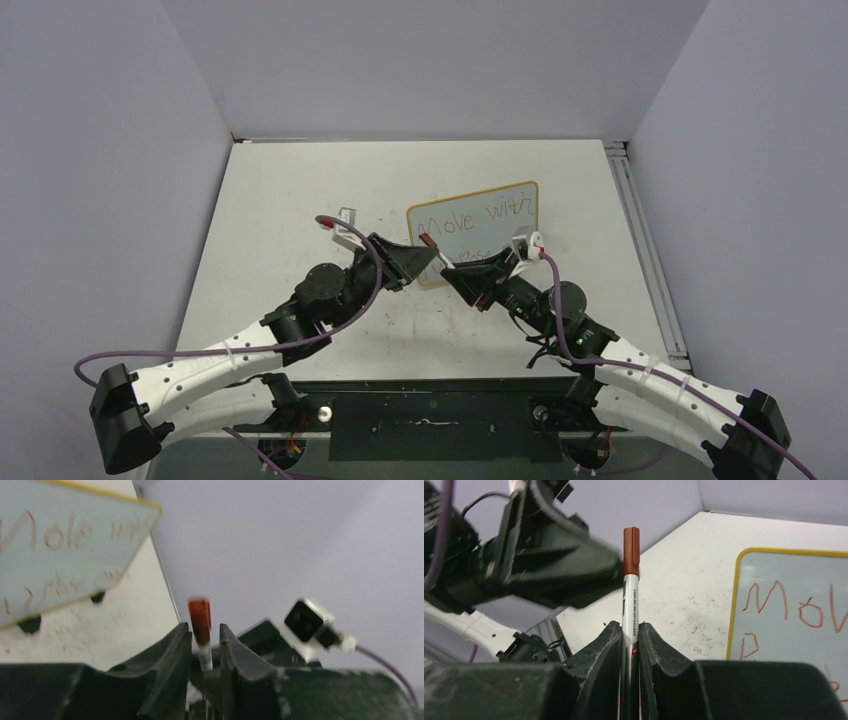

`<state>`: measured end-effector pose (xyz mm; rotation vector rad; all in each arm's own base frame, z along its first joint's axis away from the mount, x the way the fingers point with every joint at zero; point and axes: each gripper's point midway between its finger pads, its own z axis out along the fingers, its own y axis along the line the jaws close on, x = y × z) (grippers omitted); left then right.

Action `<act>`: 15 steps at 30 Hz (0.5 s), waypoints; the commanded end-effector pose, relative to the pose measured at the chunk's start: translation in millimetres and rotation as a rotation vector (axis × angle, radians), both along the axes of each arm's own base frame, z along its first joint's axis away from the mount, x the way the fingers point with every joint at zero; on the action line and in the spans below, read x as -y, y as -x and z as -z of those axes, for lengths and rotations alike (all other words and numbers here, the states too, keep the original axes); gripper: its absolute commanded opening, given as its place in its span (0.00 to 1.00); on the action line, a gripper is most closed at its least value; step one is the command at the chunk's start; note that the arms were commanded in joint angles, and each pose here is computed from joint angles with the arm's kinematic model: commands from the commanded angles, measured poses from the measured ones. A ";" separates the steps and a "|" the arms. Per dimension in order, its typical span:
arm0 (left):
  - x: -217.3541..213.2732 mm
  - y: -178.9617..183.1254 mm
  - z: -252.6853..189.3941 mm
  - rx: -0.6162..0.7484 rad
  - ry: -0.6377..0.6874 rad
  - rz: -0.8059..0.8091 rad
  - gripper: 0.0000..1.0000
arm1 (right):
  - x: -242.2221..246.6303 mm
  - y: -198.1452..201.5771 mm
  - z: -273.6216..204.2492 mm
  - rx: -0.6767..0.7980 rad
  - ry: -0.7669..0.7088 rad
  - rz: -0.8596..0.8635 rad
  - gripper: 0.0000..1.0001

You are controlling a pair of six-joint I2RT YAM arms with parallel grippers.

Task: Write a sentence on the whiteboard
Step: Close the pen cap, then place the whiteboard marker at the center of the board.

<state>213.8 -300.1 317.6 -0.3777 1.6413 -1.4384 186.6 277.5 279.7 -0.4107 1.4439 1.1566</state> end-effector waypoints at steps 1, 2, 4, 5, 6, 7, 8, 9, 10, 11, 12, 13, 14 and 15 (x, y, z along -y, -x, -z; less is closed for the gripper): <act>24.8 52.6 7.6 -0.001 -0.124 0.300 0.43 | 18.6 -19.3 -53.8 0.093 -0.085 0.140 0.05; 19.1 47.5 3.9 0.014 -0.143 0.285 0.54 | 21.2 -21.2 -49.2 0.084 -0.063 0.158 0.05; 4.6 36.1 -5.4 0.039 -0.187 0.250 0.68 | 27.7 -26.7 -32.1 0.048 0.002 0.203 0.05; -4.2 29.8 -9.2 0.050 -0.212 0.224 0.73 | 30.8 -28.2 -21.7 0.030 0.041 0.219 0.05; -13.6 23.1 -8.6 0.048 -0.246 0.195 0.77 | 32.8 -27.8 -11.5 0.014 0.076 0.223 0.05; -21.4 20.3 -9.7 0.052 -0.277 0.188 0.81 | 36.7 -29.0 -1.9 -0.004 0.108 0.242 0.05; -30.2 16.1 -11.3 0.054 -0.313 0.175 0.85 | 39.4 -29.0 8.7 -0.023 0.140 0.250 0.05; -38.2 9.9 -17.0 0.069 -0.333 0.156 0.87 | 40.3 -27.3 17.4 -0.040 0.164 0.246 0.05; -46.2 5.7 -13.9 0.069 -0.379 0.155 0.89 | 40.7 -24.5 28.3 -0.060 0.189 0.235 0.05; -53.6 -0.2 -14.7 0.072 -0.409 0.148 0.90 | 40.9 -22.3 38.1 -0.083 0.208 0.227 0.05; -64.7 -10.7 -11.1 0.066 -0.447 0.127 0.91 | 38.0 -17.7 46.1 -0.099 0.222 0.197 0.05; -73.0 -18.7 -7.6 0.057 -0.482 0.115 0.92 | 35.5 -14.6 54.3 -0.116 0.238 0.176 0.05; -82.2 -27.1 -3.7 0.046 -0.512 0.101 0.92 | 32.8 -11.8 61.6 -0.130 0.252 0.155 0.06; -90.4 -34.9 0.0 0.043 -0.539 0.090 0.92 | 29.9 -9.7 70.5 -0.146 0.271 0.136 0.06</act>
